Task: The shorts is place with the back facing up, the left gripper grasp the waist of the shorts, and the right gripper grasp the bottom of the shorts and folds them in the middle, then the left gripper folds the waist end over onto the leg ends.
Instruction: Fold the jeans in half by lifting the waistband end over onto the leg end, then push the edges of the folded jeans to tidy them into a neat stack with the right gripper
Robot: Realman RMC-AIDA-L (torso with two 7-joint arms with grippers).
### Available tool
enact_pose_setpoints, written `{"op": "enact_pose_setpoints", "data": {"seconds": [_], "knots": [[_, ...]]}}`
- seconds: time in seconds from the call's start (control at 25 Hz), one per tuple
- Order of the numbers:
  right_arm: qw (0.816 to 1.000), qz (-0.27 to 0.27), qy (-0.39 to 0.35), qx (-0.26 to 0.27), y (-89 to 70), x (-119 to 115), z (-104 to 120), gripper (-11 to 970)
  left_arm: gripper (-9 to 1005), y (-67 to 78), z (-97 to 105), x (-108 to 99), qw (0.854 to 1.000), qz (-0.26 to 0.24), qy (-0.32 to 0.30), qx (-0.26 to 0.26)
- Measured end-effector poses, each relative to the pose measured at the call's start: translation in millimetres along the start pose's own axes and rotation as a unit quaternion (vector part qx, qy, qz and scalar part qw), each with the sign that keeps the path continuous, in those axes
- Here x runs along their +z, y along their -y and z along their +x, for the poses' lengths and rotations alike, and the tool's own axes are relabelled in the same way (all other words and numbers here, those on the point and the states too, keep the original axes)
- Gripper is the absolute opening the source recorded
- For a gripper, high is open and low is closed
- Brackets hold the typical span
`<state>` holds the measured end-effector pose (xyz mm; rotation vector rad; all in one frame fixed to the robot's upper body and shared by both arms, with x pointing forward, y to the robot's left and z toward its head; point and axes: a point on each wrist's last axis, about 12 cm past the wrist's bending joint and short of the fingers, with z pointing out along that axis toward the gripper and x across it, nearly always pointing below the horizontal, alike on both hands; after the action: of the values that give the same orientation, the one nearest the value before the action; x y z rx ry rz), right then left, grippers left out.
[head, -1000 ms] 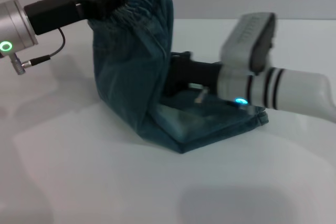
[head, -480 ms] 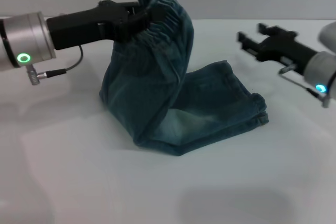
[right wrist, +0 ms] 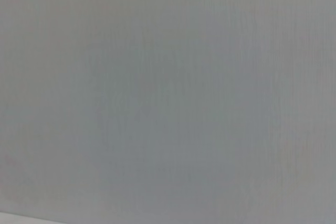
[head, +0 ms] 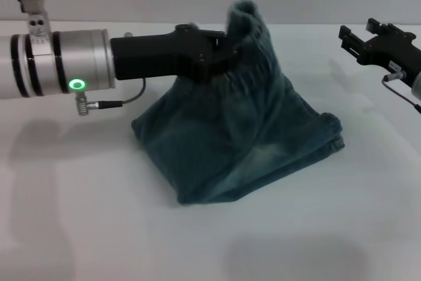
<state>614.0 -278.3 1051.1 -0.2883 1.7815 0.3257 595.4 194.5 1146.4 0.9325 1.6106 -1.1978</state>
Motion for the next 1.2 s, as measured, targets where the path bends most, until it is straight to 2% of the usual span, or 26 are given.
{"op": "enact_pose_setpoints", "data": {"seconds": [0.12, 0.48, 0.64, 0.68, 0.8, 0.84, 0.88, 0.92, 0.96, 1.04, 1.08, 1.12, 1.16, 1.2], "knots": [[1.0, 0.002, 0.001, 0.0, 0.2, 0, 0, 593, 96, 0.7, 0, 5, 1.0, 0.001, 0.001, -0.001], [1.0, 0.004, 0.003, 0.006, -1.2, 0, 1, 592, 439, -0.9, 0, -1, 1.0, -0.009, 0.016, -0.003], [1.0, 0.002, 0.006, 0.006, -1.5, 0, 0, 592, 590, -2.1, 2, -10, 0.999, -0.027, 0.048, -0.001], [1.0, 0.0, 0.008, 0.005, -1.6, 0, 0, 592, 625, -3.6, 7, -27, 0.994, -0.061, 0.096, 0.008], [1.0, -0.017, 0.023, 0.009, -2.3, -1, -5, 593, 732, -3.7, 12, -39, 0.988, -0.085, 0.126, 0.017], [0.999, -0.03, 0.03, 0.013, -2.9, -2, -8, 593, 768, -3.2, 17, -48, 0.983, -0.105, 0.148, 0.023], [0.998, -0.041, 0.034, 0.016, -3.0, -3, -12, 593, 778, -1.1, 27, -66, 0.971, -0.144, 0.189, 0.035], [0.997, -0.059, 0.039, 0.023, -3.7, -3, -16, 593, 787, 0.2, 31, -75, 0.962, -0.165, 0.212, 0.043], [0.996, -0.078, 0.042, 0.027, -3.7, -4, -20, 593, 797, 4.8, 46, -91, 0.944, -0.21, 0.25, 0.056], [0.991, -0.119, 0.048, 0.033, -5.7, -6, -31, 593, 816, 4.8, 46, -91, 0.944, -0.21, 0.25, 0.056], [0.988, -0.143, 0.049, 0.034, -7.1, -8, -37, 593, 826, 11.9, 61, -109, 0.916, -0.256, 0.301, 0.064], [0.983, -0.172, 0.046, 0.036, -9.7, -9, -43, 593, 826, 17.4, 71, -118, 0.901, -0.279, 0.326, 0.067], [0.978, -0.2, 0.041, 0.036, -12.4, -11, -50, 593, 826, 20.9, 75, -124, 0.892, -0.292, 0.339, 0.069], [0.973, -0.226, 0.035, 0.035, -15.0, -11, -55, 593, 826, 20.9, 75, -124, 0.892, -0.292, 0.339, 0.069]]}}
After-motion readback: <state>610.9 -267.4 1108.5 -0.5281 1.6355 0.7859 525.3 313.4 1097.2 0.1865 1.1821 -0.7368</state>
